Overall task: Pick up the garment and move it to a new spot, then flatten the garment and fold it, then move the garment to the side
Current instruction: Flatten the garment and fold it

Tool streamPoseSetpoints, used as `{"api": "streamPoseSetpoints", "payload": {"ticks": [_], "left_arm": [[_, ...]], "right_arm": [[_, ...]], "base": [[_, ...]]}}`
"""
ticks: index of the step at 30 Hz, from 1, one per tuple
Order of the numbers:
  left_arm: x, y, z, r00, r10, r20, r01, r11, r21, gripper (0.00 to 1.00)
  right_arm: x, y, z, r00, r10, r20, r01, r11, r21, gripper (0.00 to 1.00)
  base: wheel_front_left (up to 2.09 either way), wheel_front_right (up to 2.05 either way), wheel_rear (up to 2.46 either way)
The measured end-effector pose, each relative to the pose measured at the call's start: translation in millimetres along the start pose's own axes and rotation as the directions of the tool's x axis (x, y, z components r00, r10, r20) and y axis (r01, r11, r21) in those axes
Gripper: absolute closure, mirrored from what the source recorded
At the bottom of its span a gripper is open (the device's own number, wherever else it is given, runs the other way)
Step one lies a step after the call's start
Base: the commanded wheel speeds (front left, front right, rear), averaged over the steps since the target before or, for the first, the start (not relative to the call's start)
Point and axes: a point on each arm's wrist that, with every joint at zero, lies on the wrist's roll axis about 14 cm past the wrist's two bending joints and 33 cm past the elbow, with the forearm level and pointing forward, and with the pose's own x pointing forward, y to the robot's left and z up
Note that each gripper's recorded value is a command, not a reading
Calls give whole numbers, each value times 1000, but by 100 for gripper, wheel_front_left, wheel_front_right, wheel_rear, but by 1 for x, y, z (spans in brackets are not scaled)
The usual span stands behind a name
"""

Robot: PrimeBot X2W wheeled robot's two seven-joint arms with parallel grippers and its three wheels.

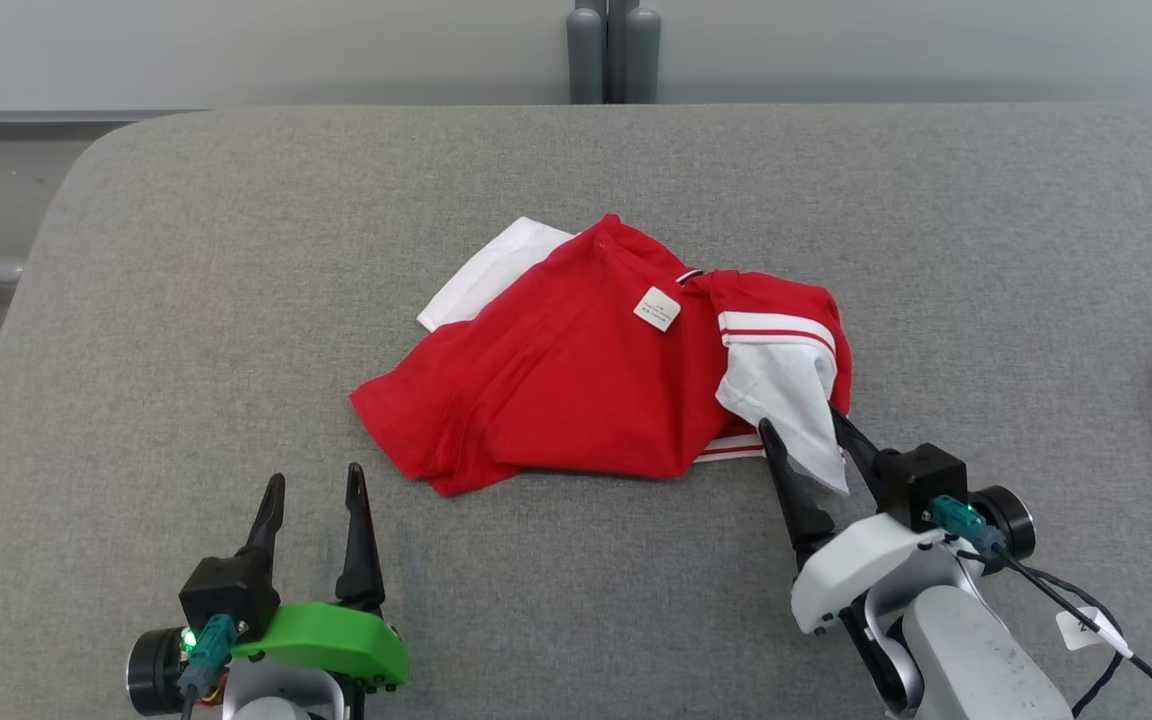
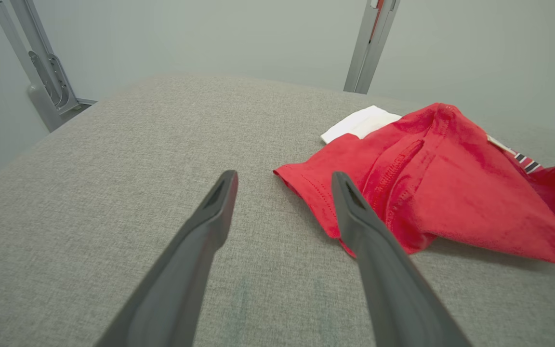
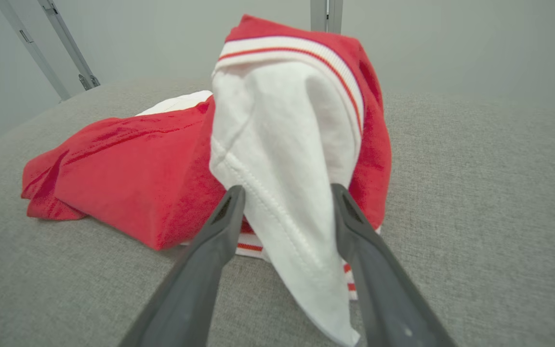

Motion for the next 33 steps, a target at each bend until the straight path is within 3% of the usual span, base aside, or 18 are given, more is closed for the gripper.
{"api": "streamPoseSetpoints", "payload": {"ticks": [1,7,15,18,23,28,29,31,33], "left_arm": [[0,1,-1,1000,4,-3,-4,1000,-2,0],[4,2,-2,1000,12,-6,-12,1000,-12,0],[6,-2,-2,1000,0,-7,0,1000,-21,0],[6,-4,-2,1000,-4,-9,3,1000,-24,0],[6,-6,-3,1000,-9,-13,9,1000,-26,0],[7,-8,-6,1000,-16,-21,16,1000,-26,0],[8,-8,-7,1000,-17,-23,16,1000,-26,0],[9,-10,-9,999,-25,-29,25,999,-22,0],[9,-12,-11,999,-34,-36,33,999,-18,0]], "right_arm": [[2,0,-1,1000,1,-3,-1,1000,1,100],[15,-12,12,999,-25,37,25,1000,1,100],[34,-71,87,972,-106,212,141,978,-157,100],[29,-95,95,964,-145,223,191,960,-204,100],[10,-128,80,963,-211,170,250,934,-257,100],[-25,-148,24,959,-282,13,275,919,-281,100],[-33,-153,12,953,-303,-20,286,917,-276,88],[-49,-161,-10,937,-340,-84,306,912,-274,0],[-63,-166,-28,917,-374,-138,332,908,-256,0]], "base": [[0,0,0],[0,0,0],[0,0,0],[0,0,0],[0,0,0],[0,0,0],[0,0,0],[0,0,0],[0,0,0]]}}
